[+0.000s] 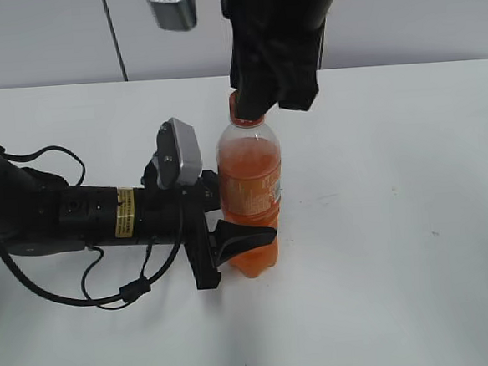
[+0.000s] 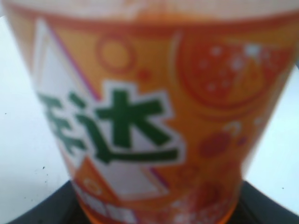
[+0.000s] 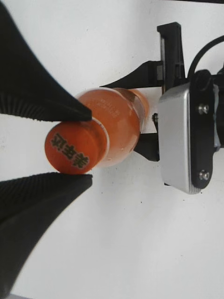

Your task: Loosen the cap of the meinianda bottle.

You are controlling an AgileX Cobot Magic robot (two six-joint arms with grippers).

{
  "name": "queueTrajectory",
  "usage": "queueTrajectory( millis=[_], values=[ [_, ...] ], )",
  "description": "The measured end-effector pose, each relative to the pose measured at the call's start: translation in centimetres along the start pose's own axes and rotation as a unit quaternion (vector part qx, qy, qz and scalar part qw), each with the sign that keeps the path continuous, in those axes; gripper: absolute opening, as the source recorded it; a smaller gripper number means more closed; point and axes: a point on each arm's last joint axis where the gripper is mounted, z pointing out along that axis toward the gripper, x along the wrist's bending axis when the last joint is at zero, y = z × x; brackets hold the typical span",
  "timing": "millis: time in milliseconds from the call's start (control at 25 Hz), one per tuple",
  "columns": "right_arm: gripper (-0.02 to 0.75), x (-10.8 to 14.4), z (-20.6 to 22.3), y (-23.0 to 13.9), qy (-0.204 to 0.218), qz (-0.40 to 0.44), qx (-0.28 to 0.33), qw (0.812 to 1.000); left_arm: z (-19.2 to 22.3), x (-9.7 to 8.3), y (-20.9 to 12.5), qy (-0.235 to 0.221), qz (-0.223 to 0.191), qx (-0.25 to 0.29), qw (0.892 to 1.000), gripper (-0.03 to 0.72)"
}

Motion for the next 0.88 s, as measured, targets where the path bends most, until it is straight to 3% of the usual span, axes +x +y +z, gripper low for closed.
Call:
queueTrajectory(
  millis=[160,400,560,760,880],
  values=[
    [0.250,0.0,-0.1,0.0,-0.002,-0.052,-0.001,0.999,0.0,0.0,0.0,0.000,-0.001,0.001,1.000,0.393],
    [0.257,0.0,-0.1,0.1,0.001,-0.056,-0.006,0.998,0.0,0.0,0.0,0.000,-0.001,0.001,1.000,0.393],
    [0.349,0.4,-0.5,0.6,0.013,-0.041,-0.040,0.998,0.0,0.0,0.0,0.000,-0.001,0.001,1.000,0.393],
    [0.487,1.0,-2.5,1.1,0.014,0.037,-0.078,0.996,0.0,0.0,0.0,0.000,-0.001,0.001,1.000,0.393],
    [0.505,1.1,-3.2,0.8,0.009,0.168,-0.068,0.983,0.0,0.0,0.0,0.000,-0.001,0.001,1.000,0.393]
  ],
)
